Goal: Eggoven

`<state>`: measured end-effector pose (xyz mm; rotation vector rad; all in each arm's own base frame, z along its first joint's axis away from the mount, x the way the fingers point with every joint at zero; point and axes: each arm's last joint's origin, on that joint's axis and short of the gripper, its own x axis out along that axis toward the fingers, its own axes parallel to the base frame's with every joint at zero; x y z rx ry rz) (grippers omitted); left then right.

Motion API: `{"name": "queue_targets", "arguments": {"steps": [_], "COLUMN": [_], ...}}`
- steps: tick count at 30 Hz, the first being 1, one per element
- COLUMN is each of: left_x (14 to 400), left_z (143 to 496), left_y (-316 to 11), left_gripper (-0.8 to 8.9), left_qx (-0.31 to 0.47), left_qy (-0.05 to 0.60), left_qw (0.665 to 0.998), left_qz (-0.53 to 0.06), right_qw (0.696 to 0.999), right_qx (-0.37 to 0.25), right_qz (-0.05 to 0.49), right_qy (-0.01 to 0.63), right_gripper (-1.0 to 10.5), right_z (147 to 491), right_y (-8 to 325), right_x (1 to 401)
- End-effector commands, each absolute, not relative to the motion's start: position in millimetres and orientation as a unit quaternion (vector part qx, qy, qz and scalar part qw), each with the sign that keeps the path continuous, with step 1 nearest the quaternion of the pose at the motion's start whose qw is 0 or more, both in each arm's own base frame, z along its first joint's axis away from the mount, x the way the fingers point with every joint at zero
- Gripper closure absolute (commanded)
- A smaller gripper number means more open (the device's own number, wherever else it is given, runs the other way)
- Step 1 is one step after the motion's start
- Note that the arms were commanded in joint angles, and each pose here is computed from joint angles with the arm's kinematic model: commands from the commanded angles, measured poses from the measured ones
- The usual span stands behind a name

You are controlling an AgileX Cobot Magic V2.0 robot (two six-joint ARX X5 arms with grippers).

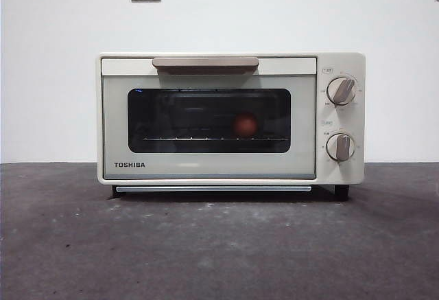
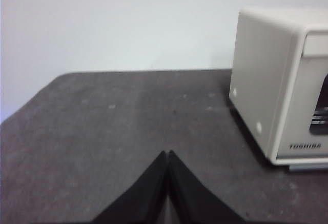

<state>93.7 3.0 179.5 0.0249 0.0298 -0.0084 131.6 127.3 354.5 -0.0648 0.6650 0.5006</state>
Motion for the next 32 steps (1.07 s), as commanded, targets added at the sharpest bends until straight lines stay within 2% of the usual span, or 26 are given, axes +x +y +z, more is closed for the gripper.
{"name": "queue_targets", "arguments": {"steps": [1, 9, 32], "left_x": [95.0, 95.9, 96.1], "left_z": [168.4, 146.6, 147.6], "left_y": [3.4, 3.4, 3.4], "left_gripper": [8.06, 8.06, 8.06], "left_qx": [0.006, -0.002, -0.004], "left_qy": [0.026, 0.092, 0.087], "left_qw": [1.0, 0.996, 0.996], "left_qz": [-0.003, -0.003, -0.003], "right_qw": [0.915, 0.915, 0.915], "right_qx": [-0.026, -0.026, -0.028], "right_qz": [0.245, 0.245, 0.246], "right_qy": [0.318, 0.318, 0.317], "right_gripper": [9.4, 9.4, 9.4], "right_z": [357.3, 357.4, 357.4], "right_y": [130.0, 129.9, 129.9], "right_x": [131.7, 131.6, 131.7]}}
